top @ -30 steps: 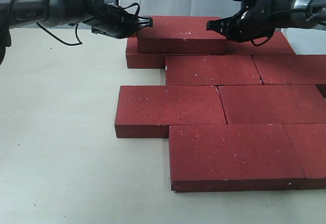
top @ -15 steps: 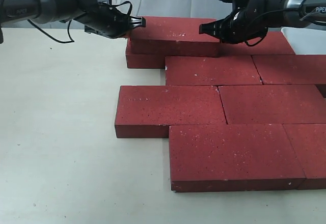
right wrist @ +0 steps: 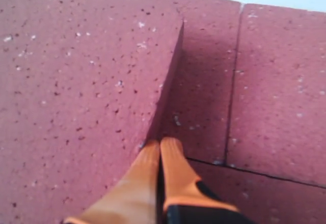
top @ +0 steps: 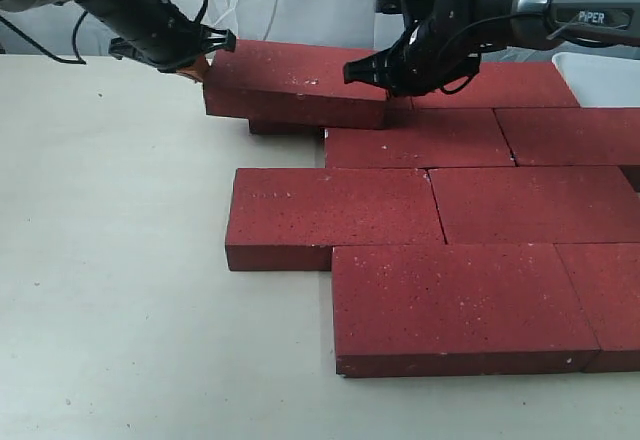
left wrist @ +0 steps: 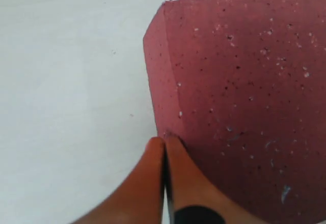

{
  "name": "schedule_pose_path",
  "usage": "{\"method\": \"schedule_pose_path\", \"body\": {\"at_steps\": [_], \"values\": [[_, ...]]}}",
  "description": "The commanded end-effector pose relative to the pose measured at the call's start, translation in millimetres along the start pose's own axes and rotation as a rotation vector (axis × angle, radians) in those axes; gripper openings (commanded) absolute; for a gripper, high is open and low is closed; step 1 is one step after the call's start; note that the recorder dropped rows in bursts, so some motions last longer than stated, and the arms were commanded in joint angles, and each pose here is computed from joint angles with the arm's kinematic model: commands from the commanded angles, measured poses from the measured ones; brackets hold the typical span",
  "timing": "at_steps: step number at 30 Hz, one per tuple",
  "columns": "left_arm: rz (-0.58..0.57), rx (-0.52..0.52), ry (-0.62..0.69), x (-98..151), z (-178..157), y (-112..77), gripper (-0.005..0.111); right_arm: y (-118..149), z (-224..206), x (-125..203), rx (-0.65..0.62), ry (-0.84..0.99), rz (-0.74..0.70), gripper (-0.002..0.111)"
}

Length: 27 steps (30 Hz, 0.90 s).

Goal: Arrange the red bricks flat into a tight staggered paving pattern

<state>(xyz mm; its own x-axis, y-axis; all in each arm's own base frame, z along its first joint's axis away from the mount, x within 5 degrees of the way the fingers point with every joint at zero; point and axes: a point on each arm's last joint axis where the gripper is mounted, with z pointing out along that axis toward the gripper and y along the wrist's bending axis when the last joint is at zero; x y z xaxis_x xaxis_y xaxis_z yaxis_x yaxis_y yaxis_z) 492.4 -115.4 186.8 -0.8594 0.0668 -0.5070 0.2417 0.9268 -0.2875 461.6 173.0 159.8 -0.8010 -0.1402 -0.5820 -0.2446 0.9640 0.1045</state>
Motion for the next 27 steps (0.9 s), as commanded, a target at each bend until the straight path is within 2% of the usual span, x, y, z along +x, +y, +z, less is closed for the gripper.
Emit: {"method": "schedule_pose_path", "body": {"at_steps": [1,6,10,16,22,27], "values": [[-0.056,0.041,0.048,3.0,-17.2,-2.9,0.000,43.7,-3.6,4.2,-0.086,-0.002,-0.006,-0.001],[-0.098,0.019,0.081,12.6,-28.9,16.1,0.000,68.0,-4.9,9.2,-0.128,-0.001,-0.019,-0.001],[-0.110,-0.028,0.067,21.4,-55.5,35.4,0.000,99.0,-10.5,11.1,-0.176,-0.017,-0.054,-0.001],[-0.182,-0.084,0.094,61.2,-70.0,64.2,0.000,153.5,-26.8,14.1,-0.256,-0.044,-0.138,-0.001],[-0.190,-0.138,0.065,86.4,-59.5,74.8,0.000,165.7,-19.7,20.5,-0.274,-0.066,-0.150,-0.001],[-0.175,-0.148,0.050,87.9,-58.0,76.3,0.000,165.3,-15.4,23.2,-0.271,-0.055,-0.151,-0.001]]}}
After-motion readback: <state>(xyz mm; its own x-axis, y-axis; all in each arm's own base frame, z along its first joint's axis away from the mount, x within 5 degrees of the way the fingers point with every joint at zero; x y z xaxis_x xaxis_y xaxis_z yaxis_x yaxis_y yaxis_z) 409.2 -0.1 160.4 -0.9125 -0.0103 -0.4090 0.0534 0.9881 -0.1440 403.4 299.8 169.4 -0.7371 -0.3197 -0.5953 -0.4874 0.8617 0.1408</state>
